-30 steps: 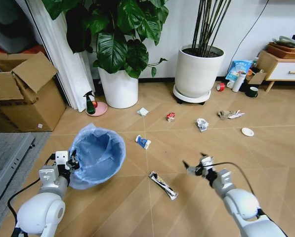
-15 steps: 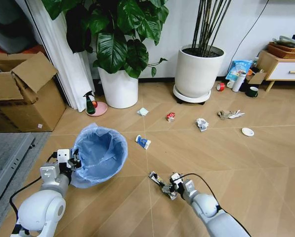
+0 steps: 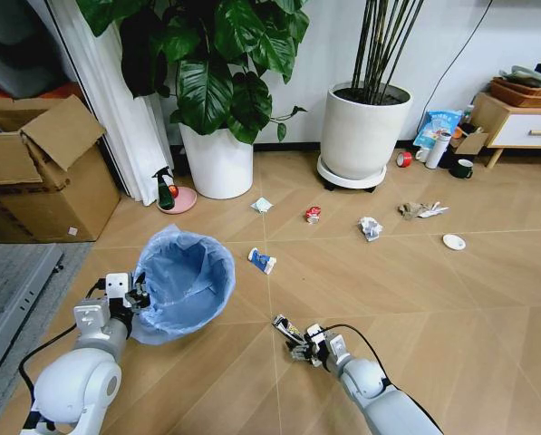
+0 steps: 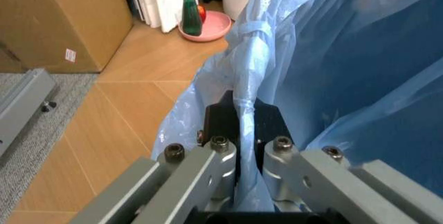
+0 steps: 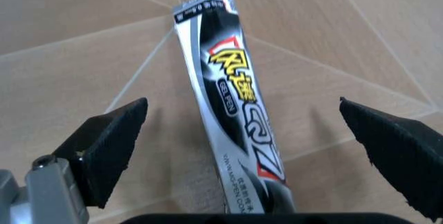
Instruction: Pick up the trash bin and place the garbage on the floor into it.
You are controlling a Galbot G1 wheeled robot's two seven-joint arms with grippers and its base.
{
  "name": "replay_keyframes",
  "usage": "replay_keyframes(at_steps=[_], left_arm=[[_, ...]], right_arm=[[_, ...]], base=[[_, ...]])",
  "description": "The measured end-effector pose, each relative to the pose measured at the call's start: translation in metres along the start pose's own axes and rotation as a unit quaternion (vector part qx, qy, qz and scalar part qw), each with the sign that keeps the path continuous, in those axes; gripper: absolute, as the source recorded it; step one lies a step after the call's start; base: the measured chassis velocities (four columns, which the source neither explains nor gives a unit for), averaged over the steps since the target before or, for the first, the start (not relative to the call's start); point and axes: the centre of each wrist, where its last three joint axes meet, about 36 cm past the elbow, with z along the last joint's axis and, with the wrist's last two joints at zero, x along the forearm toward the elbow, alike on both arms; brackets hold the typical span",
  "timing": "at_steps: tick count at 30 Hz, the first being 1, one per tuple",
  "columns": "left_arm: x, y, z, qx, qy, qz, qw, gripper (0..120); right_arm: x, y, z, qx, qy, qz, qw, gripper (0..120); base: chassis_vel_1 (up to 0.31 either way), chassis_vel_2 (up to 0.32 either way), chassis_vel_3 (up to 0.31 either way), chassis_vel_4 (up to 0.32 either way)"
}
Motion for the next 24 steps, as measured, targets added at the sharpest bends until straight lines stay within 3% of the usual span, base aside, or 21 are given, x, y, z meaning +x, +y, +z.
replay_keyframes(at_steps=[11, 18, 24], left_arm=[[0.000, 0.001, 0.000, -0.002, -0.002, 0.000, 1.0000, 0], [-0.001, 0.000, 0.000, -0.001, -0.004, 0.001, 1.0000, 0], [-0.003, -0.002, -0.001, -0.002, -0.004, 0.005, 1.0000, 0]], right_arm=[[-0.009, 0.002, 0.013, -0.004, 0.013, 0.000, 1.000, 97], [-0.013, 0.000, 0.017, -0.011, 0.017, -0.002, 1.000, 68], [-0.014, 0.005, 0.013, -0.030, 0.019, -0.010, 0.999, 51]], base=[[0.000, 0.000, 0.000, 0.000], [0.000, 0.000, 0.000, 0.000], [0.000, 0.000, 0.000, 0.000]])
